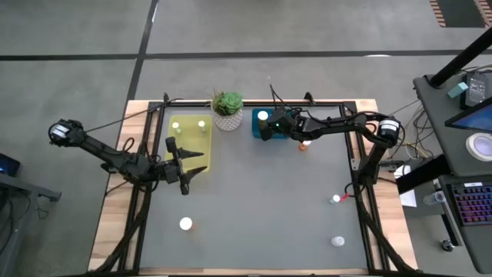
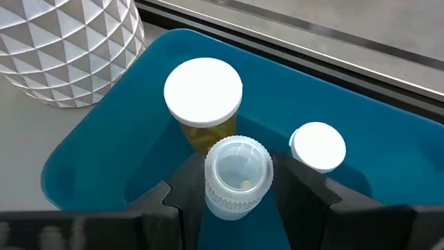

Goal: Pick and place medicine bottles into bin by pill shape (circle, oval)
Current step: Put the white capsule bottle into the blue bin, then put the orange capsule bottle into the blue bin

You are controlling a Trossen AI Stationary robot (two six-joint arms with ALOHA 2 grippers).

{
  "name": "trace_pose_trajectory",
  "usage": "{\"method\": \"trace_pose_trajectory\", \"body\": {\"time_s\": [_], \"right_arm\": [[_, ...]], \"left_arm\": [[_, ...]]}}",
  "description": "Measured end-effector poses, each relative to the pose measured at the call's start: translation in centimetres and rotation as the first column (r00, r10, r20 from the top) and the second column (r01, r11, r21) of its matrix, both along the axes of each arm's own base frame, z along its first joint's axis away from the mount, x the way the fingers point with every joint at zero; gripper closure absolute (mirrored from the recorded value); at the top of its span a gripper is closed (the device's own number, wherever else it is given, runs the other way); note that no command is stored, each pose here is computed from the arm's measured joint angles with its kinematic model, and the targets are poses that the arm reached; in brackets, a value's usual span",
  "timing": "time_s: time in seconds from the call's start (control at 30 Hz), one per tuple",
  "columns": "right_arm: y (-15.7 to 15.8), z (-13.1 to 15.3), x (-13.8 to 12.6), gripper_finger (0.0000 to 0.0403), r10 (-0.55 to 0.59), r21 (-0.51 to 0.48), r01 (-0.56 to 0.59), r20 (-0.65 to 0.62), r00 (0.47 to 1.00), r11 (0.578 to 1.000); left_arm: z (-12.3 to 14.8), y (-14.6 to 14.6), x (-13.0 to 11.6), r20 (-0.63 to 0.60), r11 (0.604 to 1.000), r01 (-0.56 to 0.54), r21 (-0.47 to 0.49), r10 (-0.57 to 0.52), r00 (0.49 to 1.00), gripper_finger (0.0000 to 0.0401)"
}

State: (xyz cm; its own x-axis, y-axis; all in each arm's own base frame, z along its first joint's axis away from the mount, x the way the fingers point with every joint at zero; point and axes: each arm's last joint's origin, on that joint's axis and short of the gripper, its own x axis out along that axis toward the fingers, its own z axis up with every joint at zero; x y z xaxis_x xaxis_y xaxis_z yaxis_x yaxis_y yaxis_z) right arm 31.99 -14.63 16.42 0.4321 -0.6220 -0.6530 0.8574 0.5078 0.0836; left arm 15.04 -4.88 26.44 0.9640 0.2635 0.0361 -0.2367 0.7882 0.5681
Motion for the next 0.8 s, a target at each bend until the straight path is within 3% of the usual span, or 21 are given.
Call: {"method": "trace_pose_trajectory", "body": {"time_s": [0.2,0.53,0.8], "right_arm": [[0.0,0.0,0.0,0.0256,0.001,0.0,-0.001,-0.001,1.0,1.0],[0.01,-0.01,0.0,0.0198,-0.003,0.004,0.003,0.003,1.0,1.0],[0.24,0.94,-0.31,0.0194,0.001,0.001,-0.001,0.016,1.0,1.0]], "left_arm": [[0.01,0.0,0.0,0.001,1.0,0.0,-0.001,0.0,1.0,0.0205],[0.01,0.0,0.0,0.001,1.0,0.0,-0.001,0.0,1.0,0.0205],[0.01,0.01,0.0,0.001,1.0,0.0,-0.001,0.0,1.0,0.0205]]}}
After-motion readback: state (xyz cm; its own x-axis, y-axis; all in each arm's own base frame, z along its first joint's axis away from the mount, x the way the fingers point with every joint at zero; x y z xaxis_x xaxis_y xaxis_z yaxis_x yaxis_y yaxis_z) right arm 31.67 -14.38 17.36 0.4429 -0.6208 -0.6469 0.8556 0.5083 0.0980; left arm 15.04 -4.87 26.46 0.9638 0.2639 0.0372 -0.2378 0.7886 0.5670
